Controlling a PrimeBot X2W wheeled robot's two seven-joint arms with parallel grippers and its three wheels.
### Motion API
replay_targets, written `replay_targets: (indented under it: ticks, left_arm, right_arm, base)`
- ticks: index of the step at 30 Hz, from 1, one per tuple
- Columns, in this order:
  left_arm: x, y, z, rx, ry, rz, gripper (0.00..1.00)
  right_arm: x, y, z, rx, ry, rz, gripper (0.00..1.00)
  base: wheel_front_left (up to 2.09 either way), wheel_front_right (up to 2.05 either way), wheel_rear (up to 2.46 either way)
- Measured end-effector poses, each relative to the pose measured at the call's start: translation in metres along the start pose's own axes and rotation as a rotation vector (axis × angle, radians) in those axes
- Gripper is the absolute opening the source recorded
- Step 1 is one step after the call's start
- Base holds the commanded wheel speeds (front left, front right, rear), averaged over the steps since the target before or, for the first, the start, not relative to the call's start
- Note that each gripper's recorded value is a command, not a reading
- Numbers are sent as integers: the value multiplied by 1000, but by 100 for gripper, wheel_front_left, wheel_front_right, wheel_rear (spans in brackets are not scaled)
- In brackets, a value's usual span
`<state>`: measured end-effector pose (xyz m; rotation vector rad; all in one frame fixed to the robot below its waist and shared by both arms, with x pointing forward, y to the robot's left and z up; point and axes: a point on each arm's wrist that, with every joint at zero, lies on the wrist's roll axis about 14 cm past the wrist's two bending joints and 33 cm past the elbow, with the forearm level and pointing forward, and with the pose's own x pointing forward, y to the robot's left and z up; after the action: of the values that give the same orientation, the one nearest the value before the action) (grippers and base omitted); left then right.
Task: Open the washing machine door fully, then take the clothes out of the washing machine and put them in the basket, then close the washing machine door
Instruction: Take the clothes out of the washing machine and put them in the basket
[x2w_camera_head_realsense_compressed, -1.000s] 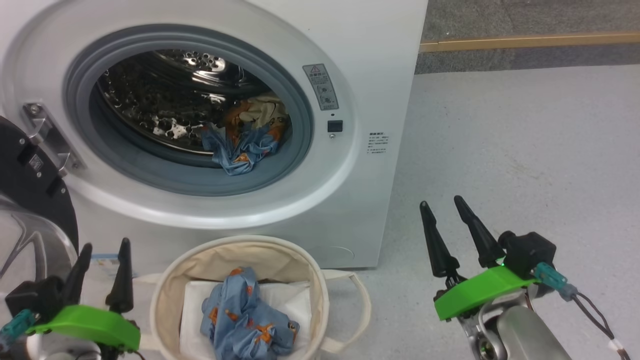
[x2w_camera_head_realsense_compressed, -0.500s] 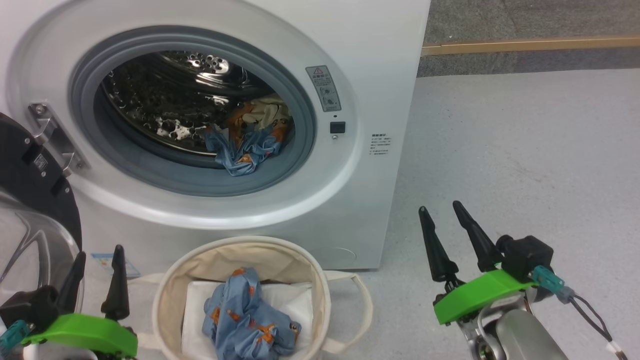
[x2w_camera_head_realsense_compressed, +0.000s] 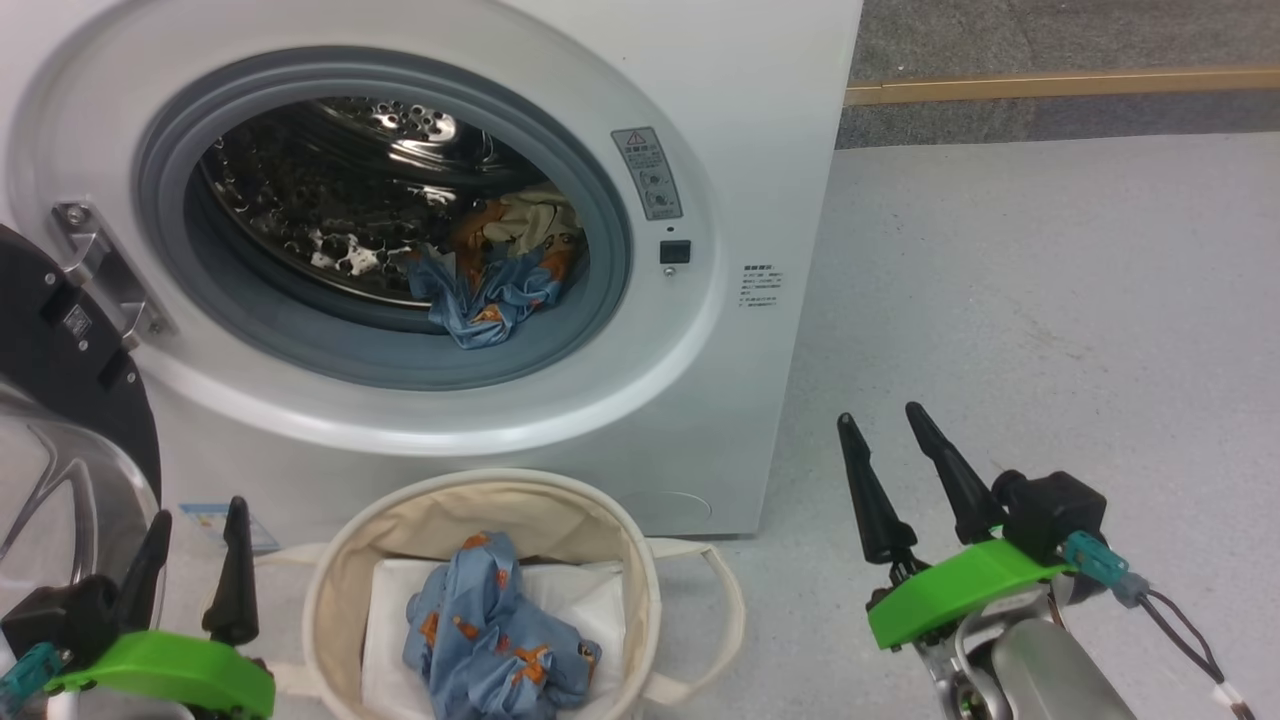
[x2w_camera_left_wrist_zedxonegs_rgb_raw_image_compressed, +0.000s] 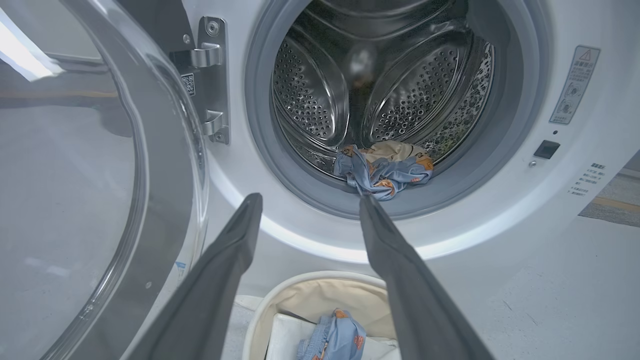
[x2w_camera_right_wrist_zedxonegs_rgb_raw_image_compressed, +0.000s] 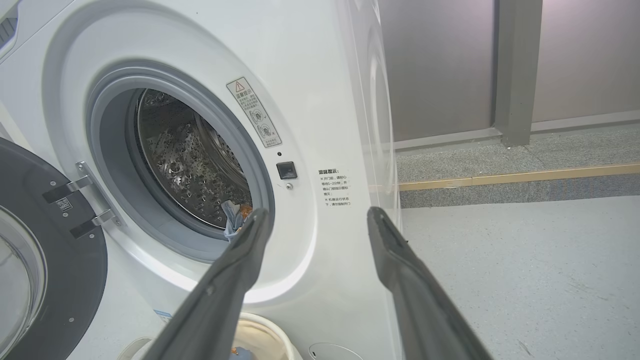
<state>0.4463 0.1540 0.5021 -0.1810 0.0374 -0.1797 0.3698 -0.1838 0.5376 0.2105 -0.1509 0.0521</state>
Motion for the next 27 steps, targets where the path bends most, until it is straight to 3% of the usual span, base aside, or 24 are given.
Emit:
replay_targets:
  ticks: [27]
  left_arm:
    - [1, 1, -5, 7, 12, -1, 100]
  right_arm:
    - [3, 1, -3, 2, 9, 5, 100]
  base:
    - [0, 0, 0]
